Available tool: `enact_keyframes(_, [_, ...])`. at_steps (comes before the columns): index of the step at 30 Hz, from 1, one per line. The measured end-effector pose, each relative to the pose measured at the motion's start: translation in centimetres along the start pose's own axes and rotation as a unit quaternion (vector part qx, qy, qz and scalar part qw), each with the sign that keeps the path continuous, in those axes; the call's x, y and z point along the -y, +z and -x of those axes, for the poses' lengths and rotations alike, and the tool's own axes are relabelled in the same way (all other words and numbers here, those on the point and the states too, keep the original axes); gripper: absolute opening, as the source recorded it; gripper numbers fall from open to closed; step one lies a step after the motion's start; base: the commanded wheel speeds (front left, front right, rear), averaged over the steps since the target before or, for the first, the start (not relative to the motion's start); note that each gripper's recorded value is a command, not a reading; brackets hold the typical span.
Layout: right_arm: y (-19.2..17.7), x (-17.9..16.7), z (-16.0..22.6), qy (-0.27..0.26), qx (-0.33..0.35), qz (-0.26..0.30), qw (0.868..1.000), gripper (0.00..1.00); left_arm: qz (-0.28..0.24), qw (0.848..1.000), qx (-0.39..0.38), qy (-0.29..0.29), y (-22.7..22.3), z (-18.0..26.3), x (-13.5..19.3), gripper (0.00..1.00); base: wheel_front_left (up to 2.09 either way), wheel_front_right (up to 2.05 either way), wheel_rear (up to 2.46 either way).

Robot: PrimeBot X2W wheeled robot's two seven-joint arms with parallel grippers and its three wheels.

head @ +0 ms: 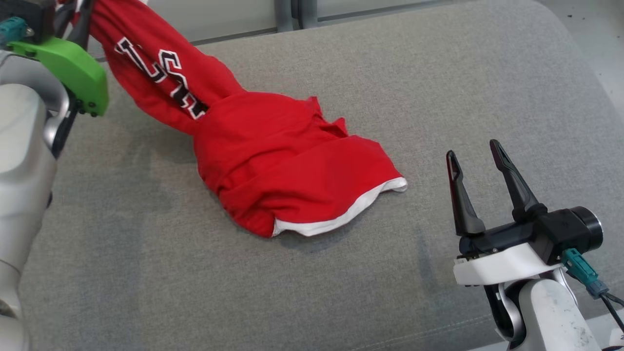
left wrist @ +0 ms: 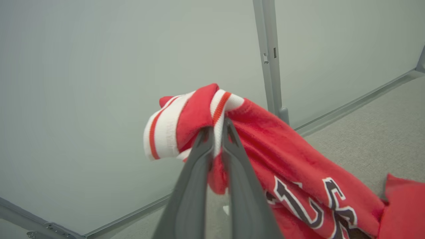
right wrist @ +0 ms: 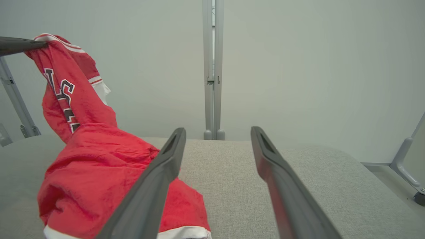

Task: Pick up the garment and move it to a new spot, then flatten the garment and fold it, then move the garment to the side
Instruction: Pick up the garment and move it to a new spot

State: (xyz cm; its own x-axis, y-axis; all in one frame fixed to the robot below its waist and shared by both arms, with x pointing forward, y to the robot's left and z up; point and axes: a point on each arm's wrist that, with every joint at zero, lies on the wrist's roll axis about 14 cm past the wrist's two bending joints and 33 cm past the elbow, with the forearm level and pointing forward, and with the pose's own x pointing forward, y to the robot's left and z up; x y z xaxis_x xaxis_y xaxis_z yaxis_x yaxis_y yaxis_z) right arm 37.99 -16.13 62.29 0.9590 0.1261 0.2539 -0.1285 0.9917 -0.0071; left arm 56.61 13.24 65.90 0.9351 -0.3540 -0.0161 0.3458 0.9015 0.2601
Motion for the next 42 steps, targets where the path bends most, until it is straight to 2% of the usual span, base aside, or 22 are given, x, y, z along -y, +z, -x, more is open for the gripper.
enact_keyframes(9, [1.1, -1.4, -0.2, 0.019, 0.017, -0.007, 1.000, 1.00, -0.036, 0.993, 0.040, 0.104, 5.2, 4.5, -9.9, 0.00, 0.00, 0.00, 0.00])
enact_keyframes(17, [0.8, -2.0, -0.4, 0.027, 0.013, -0.009, 0.999, 1.00, -0.060, 0.983, 0.078, 0.156, 9.0, 7.0, -14.1, 0.00, 0.00, 0.00, 0.00])
enact_keyframes(27, [-0.7, -1.8, -0.9, 0.027, -0.004, -0.004, 1.000, 1.00, -0.056, 0.963, 0.064, 0.257, 8.3, 10.2, -21.5, 0.00, 0.00, 0.00, 0.00])
enact_keyframes(31, [-1.5, -1.6, -1.2, 0.025, -0.012, 0.001, 1.000, 1.00, -0.060, 0.956, 0.057, 0.280, 7.1, 10.8, -23.0, 0.00, 0.00, 0.00, 0.00])
enact_keyframes(35, [-2.2, -1.7, -1.6, 0.030, -0.019, 0.004, 0.999, 1.00, -0.052, 0.958, 0.044, 0.280, 5.3, 10.4, -22.9, 0.00, 0.00, 0.00, 0.00])
enact_keyframes(42, [-3.8, -2.5, -2.4, 0.043, -0.033, 0.005, 0.999, 1.00, -0.034, 0.957, -0.031, 0.286, -1.6, 10.4, -22.3, 0.00, 0.00, 0.00, 0.00])
